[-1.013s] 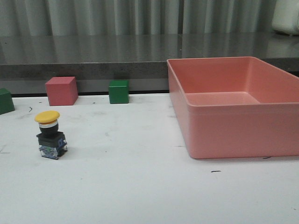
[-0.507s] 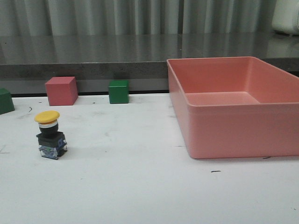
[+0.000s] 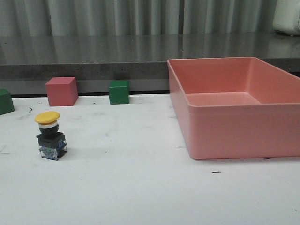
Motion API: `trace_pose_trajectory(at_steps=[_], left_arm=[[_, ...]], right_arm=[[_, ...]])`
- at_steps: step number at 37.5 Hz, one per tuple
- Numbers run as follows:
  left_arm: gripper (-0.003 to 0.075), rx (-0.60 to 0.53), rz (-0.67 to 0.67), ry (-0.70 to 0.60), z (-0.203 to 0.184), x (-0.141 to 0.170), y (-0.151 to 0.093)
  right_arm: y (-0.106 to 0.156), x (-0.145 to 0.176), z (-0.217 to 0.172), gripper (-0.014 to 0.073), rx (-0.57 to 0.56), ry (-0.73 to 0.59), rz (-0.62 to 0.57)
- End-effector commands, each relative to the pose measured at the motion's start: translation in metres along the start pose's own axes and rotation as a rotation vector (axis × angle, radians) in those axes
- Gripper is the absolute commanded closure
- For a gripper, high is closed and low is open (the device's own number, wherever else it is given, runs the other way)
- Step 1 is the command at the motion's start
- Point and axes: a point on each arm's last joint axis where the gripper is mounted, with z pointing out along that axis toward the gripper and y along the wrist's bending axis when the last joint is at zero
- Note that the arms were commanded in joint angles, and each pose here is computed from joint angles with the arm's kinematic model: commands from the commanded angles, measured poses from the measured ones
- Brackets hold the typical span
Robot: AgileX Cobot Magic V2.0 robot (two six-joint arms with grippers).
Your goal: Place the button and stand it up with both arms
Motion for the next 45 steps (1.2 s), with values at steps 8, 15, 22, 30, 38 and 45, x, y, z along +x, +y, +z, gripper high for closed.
trace_pose_trajectory(at_steps=[8, 15, 22, 30, 38, 45], left_arm=[[0.0741, 0.009, -0.003, -0.105, -0.002, -0.006, -0.001], [0.0741, 0.009, -0.003, -0.105, -0.002, -0.006, -0.001], [0.0741, 0.009, -0.003, -0.105, -0.002, -0.006, -0.001], [0.0741, 0.009, -0.003, -0.105, -0.002, -0.006, -0.001], [0.0741, 0.009, -0.003, -0.105, -0.002, -0.006, -0.001], [0.0741, 0.009, -0.003, -0.105, -0.002, -0.006, -0.001]], right_arm=[[0.001, -0.014, -0.001, 0.0664, -0.004, -0.086, -0.023], [0.001, -0.014, -0.001, 0.0664, -0.004, -0.087, -0.023], [0.001, -0.007, 0.003, 0.0664, -0.007, -0.108, -0.036], [-0.003, 0.031, 0.008, 0.0664, -0.024, -0.239, -0.042], [-0.008, 0.079, 0.011, 0.0664, -0.022, -0.166, -0.004], [-0.01, 0.094, 0.01, 0.0664, -0.02, -0.145, -0.001]])
